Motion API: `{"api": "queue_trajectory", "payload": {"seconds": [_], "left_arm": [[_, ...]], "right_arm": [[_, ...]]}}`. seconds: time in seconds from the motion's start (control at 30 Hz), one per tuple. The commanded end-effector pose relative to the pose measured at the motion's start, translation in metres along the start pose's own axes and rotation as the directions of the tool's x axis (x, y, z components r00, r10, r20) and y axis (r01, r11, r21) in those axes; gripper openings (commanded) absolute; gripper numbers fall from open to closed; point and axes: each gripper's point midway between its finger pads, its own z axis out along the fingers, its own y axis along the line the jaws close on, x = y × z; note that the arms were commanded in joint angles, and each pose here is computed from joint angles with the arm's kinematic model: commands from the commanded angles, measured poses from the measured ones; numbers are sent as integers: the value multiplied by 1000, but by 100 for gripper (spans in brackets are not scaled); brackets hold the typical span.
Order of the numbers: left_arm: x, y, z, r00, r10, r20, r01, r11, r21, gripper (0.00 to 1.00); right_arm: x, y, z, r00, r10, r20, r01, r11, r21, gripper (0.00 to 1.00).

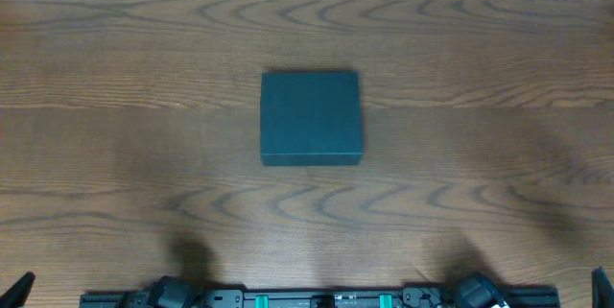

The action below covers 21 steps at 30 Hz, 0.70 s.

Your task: Pack container

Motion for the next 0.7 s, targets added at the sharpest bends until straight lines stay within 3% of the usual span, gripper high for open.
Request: {"api": "queue_trajectory", "payload": {"seconds": [0.0,0.57,0.67], "left_arm": [[1,2,2,1000,1,-11,-1,1000,-13,98],[1,2,2,1000,0,-11,0,1000,-13,99],[1,2,2,1000,0,-11,0,1000,-13,98]], "right_arm": [[0,-3,1,1000,5,-2,-5,1000,15,99],[5,-10,0,1000,-12,-22,14,998,57,99],[11,-5,2,996,87,-36,-84,995,61,99]]}}
